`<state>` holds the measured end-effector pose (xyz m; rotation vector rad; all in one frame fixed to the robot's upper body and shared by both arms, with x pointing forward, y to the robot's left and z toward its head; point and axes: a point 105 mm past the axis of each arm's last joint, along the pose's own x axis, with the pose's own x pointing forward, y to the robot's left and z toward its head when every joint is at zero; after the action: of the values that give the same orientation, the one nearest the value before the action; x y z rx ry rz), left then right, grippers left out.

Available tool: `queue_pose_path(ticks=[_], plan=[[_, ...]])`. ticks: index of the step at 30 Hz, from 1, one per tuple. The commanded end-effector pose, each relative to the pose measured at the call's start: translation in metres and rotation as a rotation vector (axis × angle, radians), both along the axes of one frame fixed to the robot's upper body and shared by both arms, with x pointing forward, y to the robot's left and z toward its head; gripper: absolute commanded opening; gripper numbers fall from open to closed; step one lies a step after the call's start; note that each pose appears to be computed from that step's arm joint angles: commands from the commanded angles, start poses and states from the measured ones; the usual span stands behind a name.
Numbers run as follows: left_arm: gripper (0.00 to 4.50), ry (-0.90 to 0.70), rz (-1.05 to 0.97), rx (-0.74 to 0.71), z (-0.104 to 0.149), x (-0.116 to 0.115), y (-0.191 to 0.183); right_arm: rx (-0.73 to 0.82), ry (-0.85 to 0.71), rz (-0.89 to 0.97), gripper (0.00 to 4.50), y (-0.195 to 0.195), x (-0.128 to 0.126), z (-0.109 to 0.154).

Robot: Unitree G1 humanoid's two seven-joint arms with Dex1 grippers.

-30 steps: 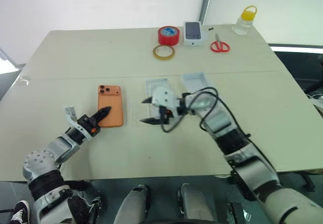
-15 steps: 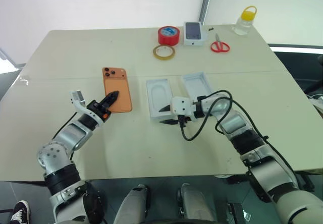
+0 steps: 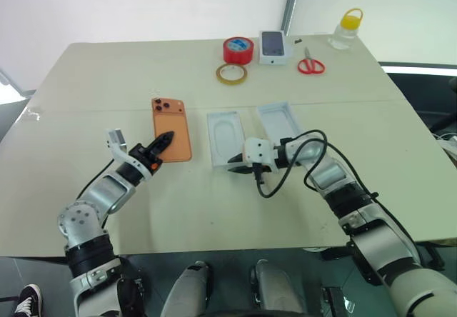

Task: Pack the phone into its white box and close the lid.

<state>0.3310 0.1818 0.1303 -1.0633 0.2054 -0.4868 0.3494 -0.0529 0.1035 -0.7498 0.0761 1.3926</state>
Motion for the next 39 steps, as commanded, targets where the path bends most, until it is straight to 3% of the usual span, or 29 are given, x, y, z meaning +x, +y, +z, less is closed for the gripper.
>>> queue_pose_path(ticks=[1, 4, 8, 27, 31, 32, 37, 39], plan=[[0.05, -0.094, 0.003, 0.005, 0.023, -0.002, 0.001, 0.044, -0.041, -0.009, 1.04, 0.004, 0.007, 0.017], [0.05, -0.093, 0.004, -0.009, 0.023, -0.002, 0.0, 0.034, -0.034, -0.007, 1.04, 0.005, 0.008, 0.013], [0.05, -0.09, -0.003, 0.005, 0.022, -0.002, -0.004, 0.017, -0.027, -0.011, 0.02, 0.005, 0.008, 0.008], [0.05, -0.131, 0.016, -0.006, 0.037, 0.012, -0.012, 0.044, 0.033, -0.087, 0.02, 0.057, -0.032, 0.004], [0.05, -0.119, -0.022, -0.01, 0.033, 0.012, -0.027, 0.051, 0.013, -0.116, 1.27, 0.058, -0.026, 0.01], [0.05, -0.116, -0.035, -0.007, 0.031, 0.012, -0.031, 0.057, 0.015, -0.12, 1.95, 0.055, -0.025, 0.012], [0.05, -0.111, -0.074, 0.018, 0.026, 0.011, -0.041, 0.085, 0.057, -0.083, 4.43, 0.037, -0.03, 0.027], [0.05, -0.107, -0.083, 0.036, 0.023, 0.012, -0.043, 0.1, 0.074, -0.077, 4.48, 0.025, -0.032, 0.036]])
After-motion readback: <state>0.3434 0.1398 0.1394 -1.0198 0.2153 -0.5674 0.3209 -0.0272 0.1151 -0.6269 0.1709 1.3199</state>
